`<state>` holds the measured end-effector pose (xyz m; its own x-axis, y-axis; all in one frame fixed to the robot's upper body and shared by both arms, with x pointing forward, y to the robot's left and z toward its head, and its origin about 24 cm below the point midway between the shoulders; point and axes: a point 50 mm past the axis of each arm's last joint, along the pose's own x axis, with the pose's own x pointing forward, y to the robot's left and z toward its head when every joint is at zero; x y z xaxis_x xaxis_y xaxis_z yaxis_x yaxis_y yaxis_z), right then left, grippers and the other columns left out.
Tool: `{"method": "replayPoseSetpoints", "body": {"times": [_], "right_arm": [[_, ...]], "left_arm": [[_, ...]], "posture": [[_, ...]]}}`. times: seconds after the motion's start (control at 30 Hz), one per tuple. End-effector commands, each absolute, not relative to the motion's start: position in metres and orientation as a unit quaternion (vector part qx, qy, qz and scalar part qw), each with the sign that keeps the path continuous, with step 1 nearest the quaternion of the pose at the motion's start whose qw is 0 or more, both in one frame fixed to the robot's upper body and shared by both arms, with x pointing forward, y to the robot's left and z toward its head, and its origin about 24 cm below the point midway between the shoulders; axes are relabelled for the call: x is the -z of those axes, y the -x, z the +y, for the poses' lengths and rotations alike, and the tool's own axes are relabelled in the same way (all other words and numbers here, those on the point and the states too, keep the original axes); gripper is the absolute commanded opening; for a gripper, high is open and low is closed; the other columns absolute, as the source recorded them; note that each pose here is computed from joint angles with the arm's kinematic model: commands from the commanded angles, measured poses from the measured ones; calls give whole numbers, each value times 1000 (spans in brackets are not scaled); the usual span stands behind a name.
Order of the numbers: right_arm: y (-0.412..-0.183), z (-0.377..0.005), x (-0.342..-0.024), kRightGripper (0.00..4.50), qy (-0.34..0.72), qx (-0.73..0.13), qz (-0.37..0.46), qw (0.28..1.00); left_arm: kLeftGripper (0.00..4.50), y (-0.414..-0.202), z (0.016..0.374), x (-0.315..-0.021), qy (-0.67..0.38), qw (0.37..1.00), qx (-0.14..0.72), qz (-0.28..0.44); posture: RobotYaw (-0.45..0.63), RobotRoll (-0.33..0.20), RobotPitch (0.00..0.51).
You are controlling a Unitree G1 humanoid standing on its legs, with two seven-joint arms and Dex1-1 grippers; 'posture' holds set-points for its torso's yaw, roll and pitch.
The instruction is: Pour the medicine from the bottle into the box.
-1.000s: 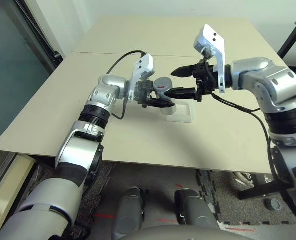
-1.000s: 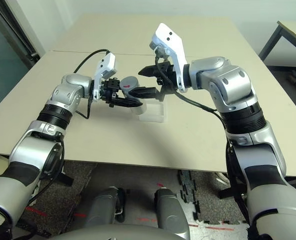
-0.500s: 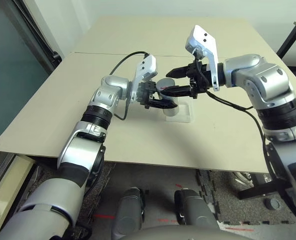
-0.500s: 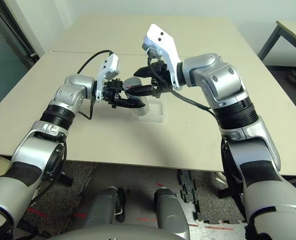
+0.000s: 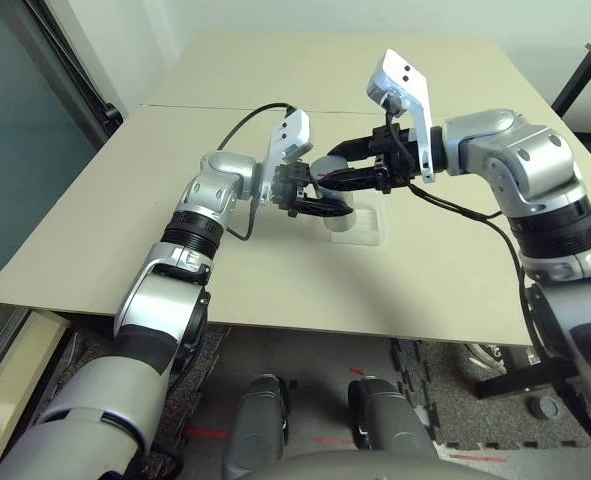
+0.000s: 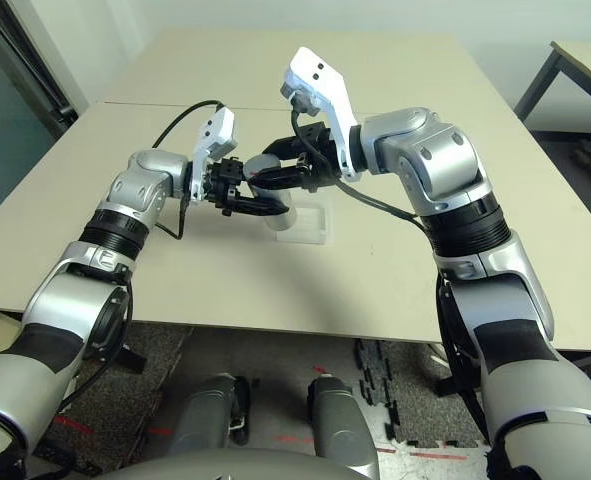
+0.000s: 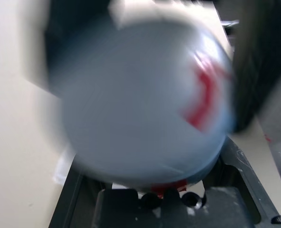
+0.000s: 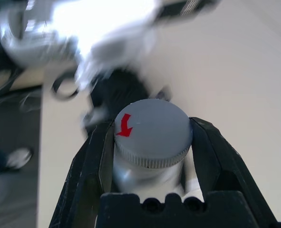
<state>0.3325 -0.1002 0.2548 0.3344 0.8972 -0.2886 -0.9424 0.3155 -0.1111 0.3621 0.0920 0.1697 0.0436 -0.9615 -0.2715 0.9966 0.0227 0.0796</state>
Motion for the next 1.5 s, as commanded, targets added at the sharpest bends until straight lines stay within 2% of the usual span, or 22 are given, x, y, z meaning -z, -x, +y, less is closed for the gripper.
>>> {"method": "replayPoseSetpoints", "body": {"times": [0.03, 0.2, 0.4, 0.6, 0.9, 1.13, 1.5], "right_arm": [[-335, -103, -269, 2558, 108, -555, 70, 822], [-344, -112, -268, 2558, 114, -512, 73, 848], [-368, -137, -251, 2558, 129, -385, 72, 911], [-382, -156, -235, 2558, 85, -258, 58, 961], [-381, -174, -180, 2558, 70, -141, 103, 982], [-380, -186, -145, 2558, 58, -72, 132, 987], [-386, -197, -114, 2558, 21, -12, 154, 988]], "left_arm": [[2658, -361, 92, -164, -127, 708, 689, 82], [2658, -360, 91, -162, -124, 708, 691, 82], [2658, -362, 93, -167, -117, 723, 678, 68], [2658, -370, 105, -174, -108, 764, 635, 49], [2658, -380, 134, -187, -99, 833, 544, 26], [2658, -386, 164, -186, -95, 879, 466, 33], [2658, -393, 172, -177, -77, 903, 420, 42]], "posture": [[-73, 0, 71], [-73, 0, 72], [-61, 0, 73], [-49, 0, 73], [11, 0, 71], [37, 0, 67], [46, 0, 60]]}}
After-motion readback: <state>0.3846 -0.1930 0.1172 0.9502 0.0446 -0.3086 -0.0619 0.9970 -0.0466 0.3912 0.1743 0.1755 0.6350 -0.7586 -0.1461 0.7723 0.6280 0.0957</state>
